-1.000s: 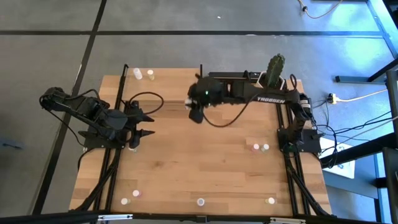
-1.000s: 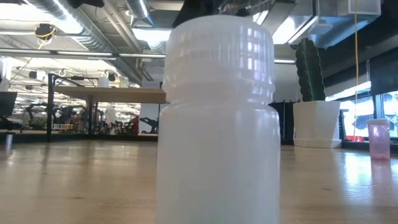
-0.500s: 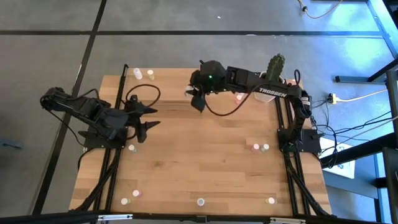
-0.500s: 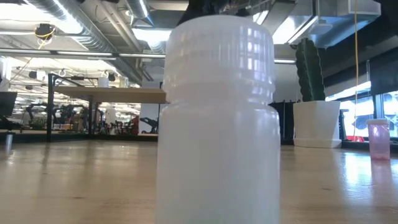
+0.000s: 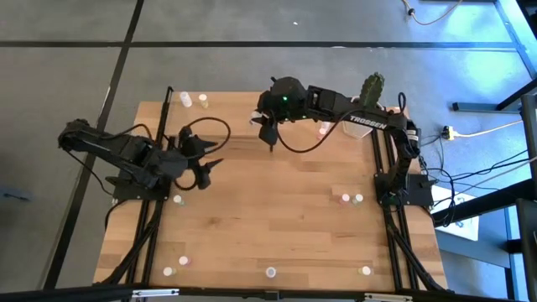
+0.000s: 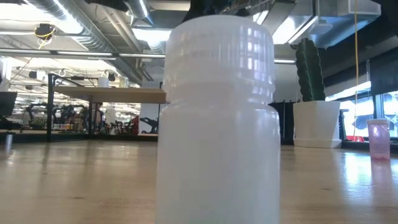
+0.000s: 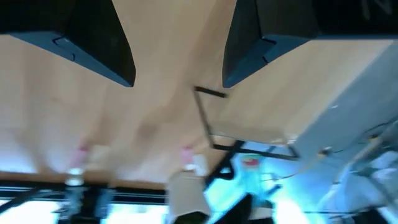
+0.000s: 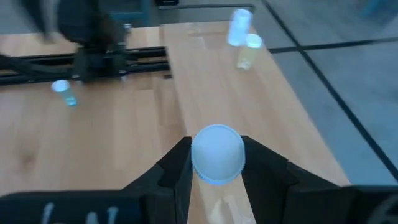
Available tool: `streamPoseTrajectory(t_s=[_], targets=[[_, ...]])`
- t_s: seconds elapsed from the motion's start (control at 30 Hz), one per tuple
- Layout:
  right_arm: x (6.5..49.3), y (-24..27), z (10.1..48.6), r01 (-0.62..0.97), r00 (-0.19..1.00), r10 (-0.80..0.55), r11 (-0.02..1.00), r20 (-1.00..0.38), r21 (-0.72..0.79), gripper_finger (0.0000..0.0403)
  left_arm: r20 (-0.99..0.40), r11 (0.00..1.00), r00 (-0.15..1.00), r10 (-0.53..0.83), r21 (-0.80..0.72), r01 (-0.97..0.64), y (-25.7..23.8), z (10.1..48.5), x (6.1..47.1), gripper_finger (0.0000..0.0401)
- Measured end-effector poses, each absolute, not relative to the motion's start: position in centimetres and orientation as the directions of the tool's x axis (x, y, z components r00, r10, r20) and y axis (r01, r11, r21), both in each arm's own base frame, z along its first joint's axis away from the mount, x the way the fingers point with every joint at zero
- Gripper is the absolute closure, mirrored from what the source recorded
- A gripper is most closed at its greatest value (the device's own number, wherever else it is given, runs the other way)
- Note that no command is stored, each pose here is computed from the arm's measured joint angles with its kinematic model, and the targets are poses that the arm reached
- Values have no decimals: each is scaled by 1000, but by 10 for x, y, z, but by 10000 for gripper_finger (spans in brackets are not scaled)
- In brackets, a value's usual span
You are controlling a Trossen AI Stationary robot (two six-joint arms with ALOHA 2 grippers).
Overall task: Pick and place medicine bottles onto shelf by color
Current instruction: Put the middle green pill bottle on the shelf
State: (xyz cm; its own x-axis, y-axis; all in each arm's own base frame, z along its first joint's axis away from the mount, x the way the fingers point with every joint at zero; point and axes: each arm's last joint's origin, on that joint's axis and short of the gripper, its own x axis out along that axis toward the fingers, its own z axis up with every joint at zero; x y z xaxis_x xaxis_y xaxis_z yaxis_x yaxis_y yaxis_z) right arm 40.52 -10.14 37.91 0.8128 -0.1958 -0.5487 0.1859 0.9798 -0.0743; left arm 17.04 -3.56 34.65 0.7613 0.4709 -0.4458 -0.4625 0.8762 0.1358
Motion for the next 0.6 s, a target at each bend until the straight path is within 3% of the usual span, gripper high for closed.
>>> streamPoseTrajectory(t_s=[0.37,0.6], targets=[[408,-90,379,57,829,-112,992,-548,-117,282,-408,822,720,562,175,-542,-16,347,189,166],[404,-124,370,184,793,-258,965,-551,-187,282,-414,821,717,561,166,-547,-12,348,189,166]])
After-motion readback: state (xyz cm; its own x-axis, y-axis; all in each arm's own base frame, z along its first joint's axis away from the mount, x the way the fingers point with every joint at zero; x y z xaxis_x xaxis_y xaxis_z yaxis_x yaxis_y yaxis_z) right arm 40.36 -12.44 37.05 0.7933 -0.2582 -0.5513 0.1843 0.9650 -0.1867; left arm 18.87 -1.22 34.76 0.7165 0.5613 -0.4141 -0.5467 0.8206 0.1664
